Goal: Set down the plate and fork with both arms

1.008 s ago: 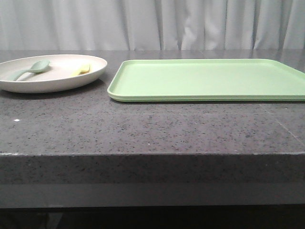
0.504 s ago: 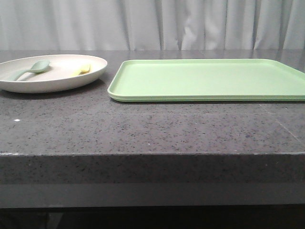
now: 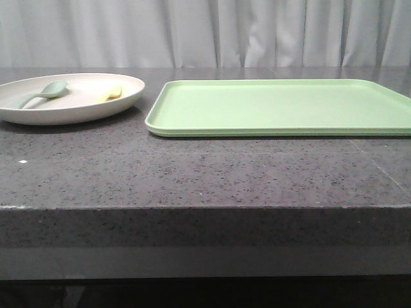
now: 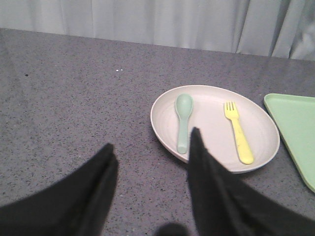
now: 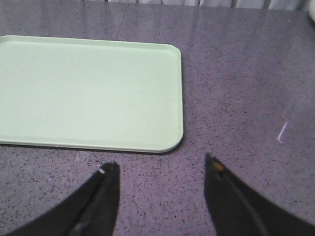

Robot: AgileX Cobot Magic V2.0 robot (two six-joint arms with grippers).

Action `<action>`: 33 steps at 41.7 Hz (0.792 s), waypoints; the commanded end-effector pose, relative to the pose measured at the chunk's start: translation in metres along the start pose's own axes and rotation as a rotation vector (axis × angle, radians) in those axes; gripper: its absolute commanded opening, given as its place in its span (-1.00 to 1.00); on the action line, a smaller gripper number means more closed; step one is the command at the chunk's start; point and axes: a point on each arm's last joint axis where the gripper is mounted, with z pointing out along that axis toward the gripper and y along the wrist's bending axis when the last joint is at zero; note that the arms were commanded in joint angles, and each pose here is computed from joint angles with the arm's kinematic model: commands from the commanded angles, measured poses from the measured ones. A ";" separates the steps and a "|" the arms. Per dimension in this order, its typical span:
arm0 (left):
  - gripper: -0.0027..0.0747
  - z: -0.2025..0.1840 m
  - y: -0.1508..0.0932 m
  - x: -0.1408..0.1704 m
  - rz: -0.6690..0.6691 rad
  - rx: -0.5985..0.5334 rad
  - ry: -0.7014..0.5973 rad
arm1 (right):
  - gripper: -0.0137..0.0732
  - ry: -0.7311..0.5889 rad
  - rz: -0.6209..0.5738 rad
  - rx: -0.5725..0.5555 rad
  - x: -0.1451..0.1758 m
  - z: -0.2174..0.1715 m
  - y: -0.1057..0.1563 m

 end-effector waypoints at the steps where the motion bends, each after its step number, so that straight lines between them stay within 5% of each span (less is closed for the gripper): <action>1: 0.55 -0.002 0.000 -0.016 0.008 -0.002 -0.095 | 0.62 -0.093 -0.012 0.005 -0.016 -0.003 0.000; 4: 0.63 -0.002 0.000 -0.016 0.008 -0.002 -0.095 | 0.61 -0.088 -0.012 0.005 -0.016 -0.003 0.000; 24: 0.36 -0.002 -0.002 -0.018 -0.025 0.020 -0.121 | 0.61 -0.087 -0.012 0.005 -0.016 -0.003 0.000; 33: 0.44 0.011 -0.003 -0.032 -0.002 0.009 -0.016 | 0.61 -0.087 -0.012 0.005 -0.016 -0.003 0.000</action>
